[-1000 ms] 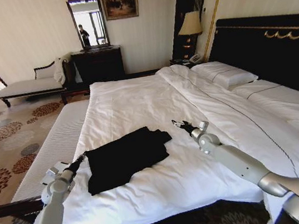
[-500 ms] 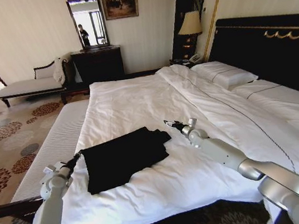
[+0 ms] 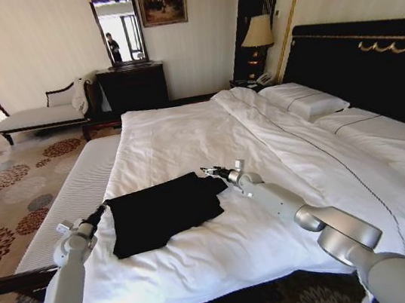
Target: Fold the clothes on the bed.
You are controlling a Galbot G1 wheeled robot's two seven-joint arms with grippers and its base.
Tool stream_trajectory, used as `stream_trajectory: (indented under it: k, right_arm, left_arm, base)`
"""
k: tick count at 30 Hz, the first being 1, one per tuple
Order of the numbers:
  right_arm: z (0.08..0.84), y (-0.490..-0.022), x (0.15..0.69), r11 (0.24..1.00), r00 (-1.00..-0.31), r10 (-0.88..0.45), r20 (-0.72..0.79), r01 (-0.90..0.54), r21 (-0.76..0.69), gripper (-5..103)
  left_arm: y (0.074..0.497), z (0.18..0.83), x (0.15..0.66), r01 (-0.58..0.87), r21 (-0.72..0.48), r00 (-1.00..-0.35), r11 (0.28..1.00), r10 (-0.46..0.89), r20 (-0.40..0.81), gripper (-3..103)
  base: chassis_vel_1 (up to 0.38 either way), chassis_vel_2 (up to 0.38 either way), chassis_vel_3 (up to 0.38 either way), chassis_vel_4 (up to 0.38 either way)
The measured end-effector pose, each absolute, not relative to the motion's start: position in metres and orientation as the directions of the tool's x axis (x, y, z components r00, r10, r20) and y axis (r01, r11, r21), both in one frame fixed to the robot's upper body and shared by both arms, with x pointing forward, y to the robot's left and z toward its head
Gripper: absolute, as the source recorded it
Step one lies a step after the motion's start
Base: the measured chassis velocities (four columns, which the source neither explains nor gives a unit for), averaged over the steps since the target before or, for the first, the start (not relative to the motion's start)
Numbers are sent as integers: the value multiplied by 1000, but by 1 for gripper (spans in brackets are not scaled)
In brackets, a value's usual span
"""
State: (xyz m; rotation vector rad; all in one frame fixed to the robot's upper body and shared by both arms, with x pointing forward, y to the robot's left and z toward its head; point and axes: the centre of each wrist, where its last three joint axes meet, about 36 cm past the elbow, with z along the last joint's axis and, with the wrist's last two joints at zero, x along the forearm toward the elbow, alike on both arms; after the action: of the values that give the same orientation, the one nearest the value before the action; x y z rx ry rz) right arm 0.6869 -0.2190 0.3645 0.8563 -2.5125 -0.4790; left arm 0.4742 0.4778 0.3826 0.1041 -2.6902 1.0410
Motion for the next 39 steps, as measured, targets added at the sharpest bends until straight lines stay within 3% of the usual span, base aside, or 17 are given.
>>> stream_trajectory:
  k: [9, 12, 18, 22, 33, 39]
  right_arm:
    - [365, -206, 707, 677, -642, -703, 306, -473, 564, 100]
    - [362, -203, 708, 691, -641, -693, 330, -460, 558, 100]
    - [356, -185, 707, 799, -695, -573, 433, -359, 481, 100]
    - [354, -177, 707, 820, -718, -539, 441, -326, 471, 100]
    - [348, -160, 706, 769, -689, -604, 401, -371, 521, 103]
    - [345, -148, 705, 768, -675, -612, 412, -384, 512, 91]
  left_arm:
    - [471, 387, 464, -138, -639, -967, 756, 37, 252, 1]
    - [470, 388, 460, -134, -636, -968, 760, 38, 249, 1]
    - [468, 397, 453, -113, -631, -972, 768, 47, 231, 1]
    - [468, 401, 451, -103, -629, -973, 770, 53, 224, 1]
    - [467, 404, 450, -93, -628, -975, 773, 58, 216, 1]
    - [466, 405, 449, -90, -628, -975, 773, 59, 213, 1]
  base:
    - [0, 0, 0, 0]
    - [0, 0, 0, 0]
    - [0, 0, 0, 0]
    - [0, 0, 0, 0]
    - [0, 0, 0, 0]
    - [0, 0, 0, 0]
